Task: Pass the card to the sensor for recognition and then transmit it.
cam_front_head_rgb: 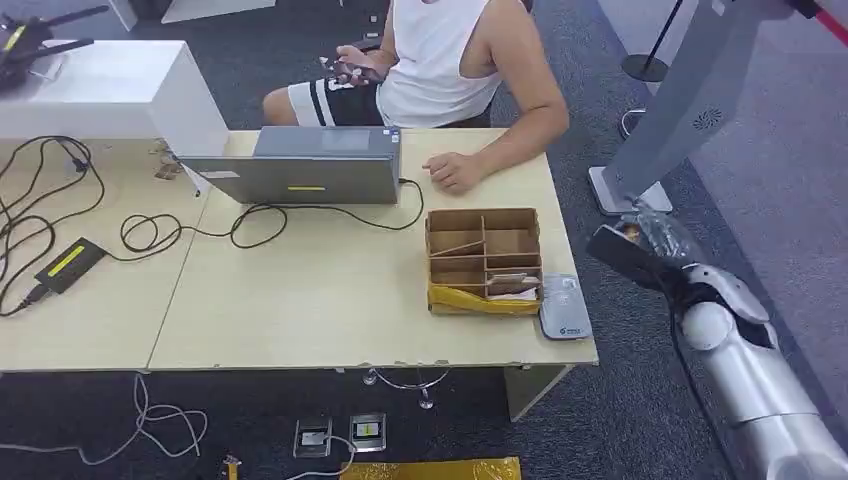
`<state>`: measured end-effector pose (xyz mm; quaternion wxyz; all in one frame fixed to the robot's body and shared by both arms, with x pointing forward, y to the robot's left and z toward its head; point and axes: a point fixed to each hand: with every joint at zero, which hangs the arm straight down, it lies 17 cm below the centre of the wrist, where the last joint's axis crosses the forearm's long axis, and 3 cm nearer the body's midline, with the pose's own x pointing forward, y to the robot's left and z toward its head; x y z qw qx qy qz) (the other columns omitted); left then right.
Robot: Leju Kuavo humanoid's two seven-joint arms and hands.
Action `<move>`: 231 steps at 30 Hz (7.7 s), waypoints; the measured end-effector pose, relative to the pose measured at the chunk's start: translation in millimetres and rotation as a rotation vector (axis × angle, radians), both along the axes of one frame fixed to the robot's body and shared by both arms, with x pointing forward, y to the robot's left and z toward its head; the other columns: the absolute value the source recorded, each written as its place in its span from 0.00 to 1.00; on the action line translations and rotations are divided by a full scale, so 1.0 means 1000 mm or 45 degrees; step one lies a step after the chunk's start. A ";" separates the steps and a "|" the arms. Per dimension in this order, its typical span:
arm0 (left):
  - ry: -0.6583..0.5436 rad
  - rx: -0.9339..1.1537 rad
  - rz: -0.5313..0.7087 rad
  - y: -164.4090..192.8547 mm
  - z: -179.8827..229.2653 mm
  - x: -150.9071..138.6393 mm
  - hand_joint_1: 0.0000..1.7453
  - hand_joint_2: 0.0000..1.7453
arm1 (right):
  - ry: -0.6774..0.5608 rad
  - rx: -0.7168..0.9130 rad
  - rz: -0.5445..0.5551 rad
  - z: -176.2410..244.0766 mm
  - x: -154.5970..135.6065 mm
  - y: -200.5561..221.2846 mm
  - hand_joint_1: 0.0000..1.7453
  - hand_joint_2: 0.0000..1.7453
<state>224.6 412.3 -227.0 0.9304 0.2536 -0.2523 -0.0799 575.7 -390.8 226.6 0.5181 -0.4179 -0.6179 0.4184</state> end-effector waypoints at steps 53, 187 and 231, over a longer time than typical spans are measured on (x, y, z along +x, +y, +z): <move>-0.029 0.012 -0.155 -0.016 0.013 0.042 0.00 0.00 | -0.099 -0.255 0.188 0.082 0.092 0.098 0.00 1.00; 0.009 0.054 -0.212 -0.015 0.010 0.034 0.00 0.00 | 0.050 -0.081 0.425 -0.085 -0.030 0.181 0.00 1.00; -0.007 0.055 -0.256 -0.019 0.016 0.050 0.00 0.00 | 0.071 -0.053 0.398 -0.095 -0.019 0.175 1.00 1.00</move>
